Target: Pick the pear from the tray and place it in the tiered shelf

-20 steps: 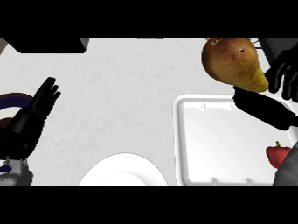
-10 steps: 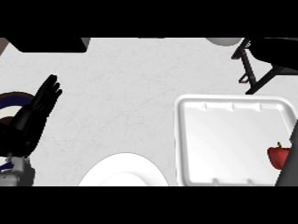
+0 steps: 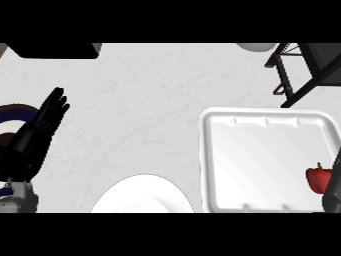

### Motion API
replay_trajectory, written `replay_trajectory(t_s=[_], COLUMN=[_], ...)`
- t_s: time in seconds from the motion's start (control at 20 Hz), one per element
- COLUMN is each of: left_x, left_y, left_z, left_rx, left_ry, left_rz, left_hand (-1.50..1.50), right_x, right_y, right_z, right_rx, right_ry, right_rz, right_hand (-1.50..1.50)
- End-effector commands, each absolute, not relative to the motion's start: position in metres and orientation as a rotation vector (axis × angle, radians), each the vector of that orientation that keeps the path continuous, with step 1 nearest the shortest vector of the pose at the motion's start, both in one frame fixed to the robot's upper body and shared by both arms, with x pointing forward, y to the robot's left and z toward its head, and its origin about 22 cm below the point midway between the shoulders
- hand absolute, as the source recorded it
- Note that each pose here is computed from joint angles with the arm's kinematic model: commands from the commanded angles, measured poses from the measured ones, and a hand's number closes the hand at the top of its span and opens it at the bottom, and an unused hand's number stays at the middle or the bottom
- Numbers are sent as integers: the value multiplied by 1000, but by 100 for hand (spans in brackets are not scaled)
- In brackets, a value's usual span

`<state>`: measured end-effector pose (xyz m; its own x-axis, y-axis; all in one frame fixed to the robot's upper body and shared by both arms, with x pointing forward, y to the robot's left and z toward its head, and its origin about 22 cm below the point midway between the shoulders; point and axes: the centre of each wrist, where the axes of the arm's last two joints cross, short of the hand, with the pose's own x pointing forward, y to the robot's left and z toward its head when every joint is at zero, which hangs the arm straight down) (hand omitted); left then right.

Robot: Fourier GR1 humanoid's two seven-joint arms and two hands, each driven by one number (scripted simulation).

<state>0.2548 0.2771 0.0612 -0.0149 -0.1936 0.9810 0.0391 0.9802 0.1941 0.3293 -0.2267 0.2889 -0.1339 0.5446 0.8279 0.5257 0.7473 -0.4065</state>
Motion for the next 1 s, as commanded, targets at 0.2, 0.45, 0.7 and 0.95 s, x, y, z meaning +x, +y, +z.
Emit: replay_trajectory(t_s=[0.2, 0.45, 0.7, 0.95], left_x=[258, 266, 267, 259], left_y=[273, 275, 272, 280], left_z=[64, 78, 61, 52], left_rx=[108, 129, 105, 124], left_ry=[-1581, -1586, -1570, -1573], left_rz=[-197, -200, -193, -209], left_hand=[0, 0, 0, 0], right_x=[356, 393, 407, 421], right_y=[-265, -270, -291, -281], right_z=[294, 300, 316, 318], right_rx=[-1562, -1635, -1614, -1414], right_ry=[-1488, -1542, -1657, -1746], right_rz=[574, 592, 649, 646], right_hand=[150, 150, 150, 150])
